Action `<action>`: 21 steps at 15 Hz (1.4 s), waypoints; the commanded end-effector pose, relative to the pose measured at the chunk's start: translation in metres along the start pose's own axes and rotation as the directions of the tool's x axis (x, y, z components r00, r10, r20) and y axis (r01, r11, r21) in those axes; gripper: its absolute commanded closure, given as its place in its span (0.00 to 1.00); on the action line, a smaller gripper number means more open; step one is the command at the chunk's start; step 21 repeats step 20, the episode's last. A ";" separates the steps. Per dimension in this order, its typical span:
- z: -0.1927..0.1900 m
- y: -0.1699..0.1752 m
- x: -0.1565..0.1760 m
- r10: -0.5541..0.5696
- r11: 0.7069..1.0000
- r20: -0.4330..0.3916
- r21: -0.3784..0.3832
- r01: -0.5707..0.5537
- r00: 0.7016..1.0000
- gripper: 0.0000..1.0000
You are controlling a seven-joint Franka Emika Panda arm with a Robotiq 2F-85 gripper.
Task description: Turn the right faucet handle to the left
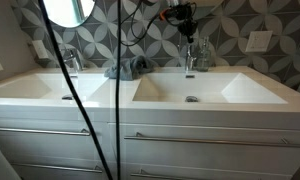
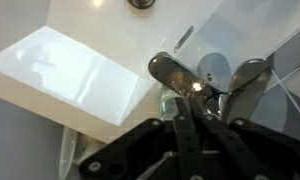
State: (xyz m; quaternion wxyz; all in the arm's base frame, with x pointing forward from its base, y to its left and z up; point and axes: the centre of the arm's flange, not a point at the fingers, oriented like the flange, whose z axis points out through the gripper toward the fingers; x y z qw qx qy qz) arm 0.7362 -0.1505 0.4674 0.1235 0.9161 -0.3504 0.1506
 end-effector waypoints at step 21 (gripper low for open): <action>-0.135 0.055 -0.174 -0.740 0.642 0.071 0.369 0.672 0.668 0.00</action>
